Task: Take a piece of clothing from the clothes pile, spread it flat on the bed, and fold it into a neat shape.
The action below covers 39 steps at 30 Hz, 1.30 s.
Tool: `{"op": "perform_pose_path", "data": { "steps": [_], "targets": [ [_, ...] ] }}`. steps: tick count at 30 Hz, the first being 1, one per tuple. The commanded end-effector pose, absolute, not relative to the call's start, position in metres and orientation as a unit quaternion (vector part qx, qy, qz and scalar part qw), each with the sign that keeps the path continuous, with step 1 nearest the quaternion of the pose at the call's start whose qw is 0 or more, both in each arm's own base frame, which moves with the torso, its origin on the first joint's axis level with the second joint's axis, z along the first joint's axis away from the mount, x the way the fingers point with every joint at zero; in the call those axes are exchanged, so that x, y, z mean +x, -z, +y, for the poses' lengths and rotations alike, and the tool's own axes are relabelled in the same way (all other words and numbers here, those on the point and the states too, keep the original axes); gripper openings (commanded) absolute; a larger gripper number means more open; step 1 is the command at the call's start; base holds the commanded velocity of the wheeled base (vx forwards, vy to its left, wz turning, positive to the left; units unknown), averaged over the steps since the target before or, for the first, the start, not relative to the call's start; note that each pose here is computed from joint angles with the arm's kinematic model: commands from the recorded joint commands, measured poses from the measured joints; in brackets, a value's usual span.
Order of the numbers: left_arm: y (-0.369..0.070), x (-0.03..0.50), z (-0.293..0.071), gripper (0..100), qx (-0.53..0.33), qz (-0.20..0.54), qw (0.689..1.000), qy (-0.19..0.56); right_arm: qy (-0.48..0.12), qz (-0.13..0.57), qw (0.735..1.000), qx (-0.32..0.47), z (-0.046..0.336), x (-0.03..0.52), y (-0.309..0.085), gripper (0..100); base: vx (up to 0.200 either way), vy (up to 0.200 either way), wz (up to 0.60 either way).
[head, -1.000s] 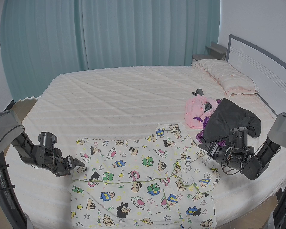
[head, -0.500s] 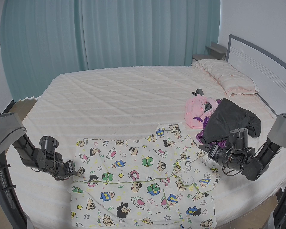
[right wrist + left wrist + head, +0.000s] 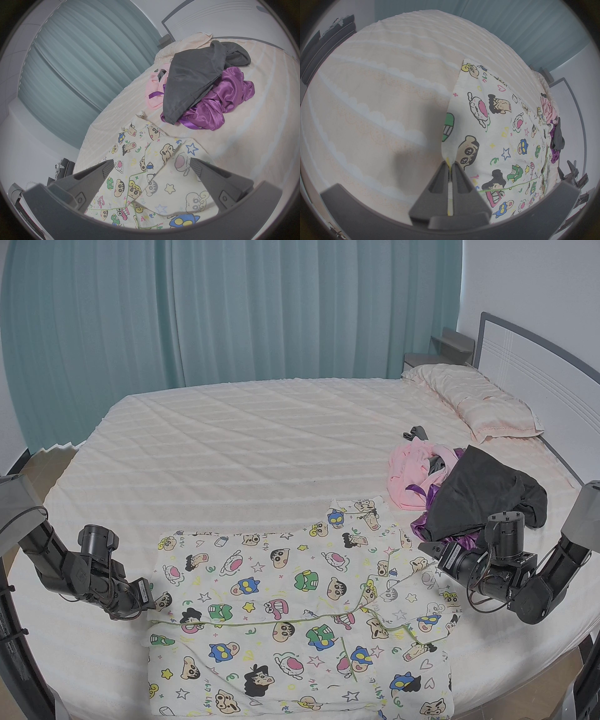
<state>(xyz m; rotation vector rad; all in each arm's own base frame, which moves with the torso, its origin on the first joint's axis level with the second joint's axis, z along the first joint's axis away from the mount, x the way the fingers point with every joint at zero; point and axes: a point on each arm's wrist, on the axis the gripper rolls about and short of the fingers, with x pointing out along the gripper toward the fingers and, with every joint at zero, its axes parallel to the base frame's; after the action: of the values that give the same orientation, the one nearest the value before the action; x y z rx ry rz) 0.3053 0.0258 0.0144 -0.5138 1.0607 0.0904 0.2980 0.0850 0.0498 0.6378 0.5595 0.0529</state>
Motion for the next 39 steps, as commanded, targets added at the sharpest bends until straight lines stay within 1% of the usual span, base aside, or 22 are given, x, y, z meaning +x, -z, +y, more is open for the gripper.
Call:
{"op": "perform_pose_path", "data": {
  "steps": [1, 2, 10, 17, 22, 24, 25, 29, 31, 33, 36, 37, 39],
  "targets": [
    [-0.014, 0.304, 0.026, 0, -0.243, 0.502, 0.829, -0.044, -0.024, 0.276, 0.910, 0.308, 0.084, 0.294, -0.047, 100, 0.000, 0.000, 0.00],
    [-0.014, 0.304, 0.026, 100, -0.243, 0.502, 0.829, -0.044, -0.024, 0.275, 0.910, 0.308, 0.084, 0.294, -0.047, 100, 0.000, 0.000, 0.00],
    [-0.020, 0.301, 0.032, 100, -0.254, 0.492, 0.831, -0.054, -0.021, 0.281, 0.909, 0.307, 0.082, 0.288, -0.046, 100, 0.000, 0.000, 0.00],
    [-0.031, 0.279, 0.041, 100, -0.275, 0.486, 0.828, -0.055, -0.011, 0.293, 0.906, 0.303, 0.077, 0.282, -0.041, 100, 0.000, 0.000, 0.00],
    [-0.046, 0.244, 0.042, 100, -0.317, 0.478, 0.818, -0.048, 0.009, 0.328, 0.899, 0.291, 0.069, 0.270, -0.028, 100, 0.000, 0.000, 0.00],
    [-0.047, 0.241, 0.042, 100, -0.323, 0.476, 0.816, -0.050, 0.012, 0.331, 0.898, 0.289, 0.068, 0.269, -0.026, 100, 0.000, 0.000, 0.00],
    [-0.049, 0.233, 0.039, 100, -0.346, 0.476, 0.807, -0.053, 0.018, 0.347, 0.897, 0.274, 0.065, 0.265, -0.018, 100, 0.000, 0.000, 0.00],
    [-0.051, 0.228, 0.038, 100, -0.350, 0.476, 0.806, -0.048, 0.028, 0.367, 0.895, 0.251, 0.057, 0.261, -0.007, 100, 0.000, 0.000, 0.00],
    [-0.052, 0.224, 0.037, 100, -0.354, 0.476, 0.804, -0.046, 0.041, 0.379, 0.893, 0.239, 0.050, 0.266, 0.006, 100, 0.000, 0.000, 0.00],
    [-0.050, 0.222, 0.035, 100, -0.355, 0.481, 0.800, -0.041, 0.042, 0.384, 0.891, 0.240, 0.048, 0.270, 0.013, 100, 0.000, 0.000, 0.00],
    [-0.050, 0.221, 0.035, 100, -0.358, 0.483, 0.798, -0.037, 0.030, 0.385, 0.889, 0.246, 0.049, 0.275, 0.017, 100, 0.000, 0.000, 0.00],
    [-0.050, 0.221, 0.035, 100, -0.360, 0.484, 0.797, -0.035, 0.017, 0.386, 0.888, 0.250, 0.051, 0.279, 0.020, 100, 0.000, 0.000, 0.00],
    [-0.049, 0.220, 0.035, 100, -0.361, 0.485, 0.796, -0.033, 0.014, 0.386, 0.887, 0.252, 0.051, 0.281, 0.021, 100, 0.000, 0.000, 0.00]
  ]
}}
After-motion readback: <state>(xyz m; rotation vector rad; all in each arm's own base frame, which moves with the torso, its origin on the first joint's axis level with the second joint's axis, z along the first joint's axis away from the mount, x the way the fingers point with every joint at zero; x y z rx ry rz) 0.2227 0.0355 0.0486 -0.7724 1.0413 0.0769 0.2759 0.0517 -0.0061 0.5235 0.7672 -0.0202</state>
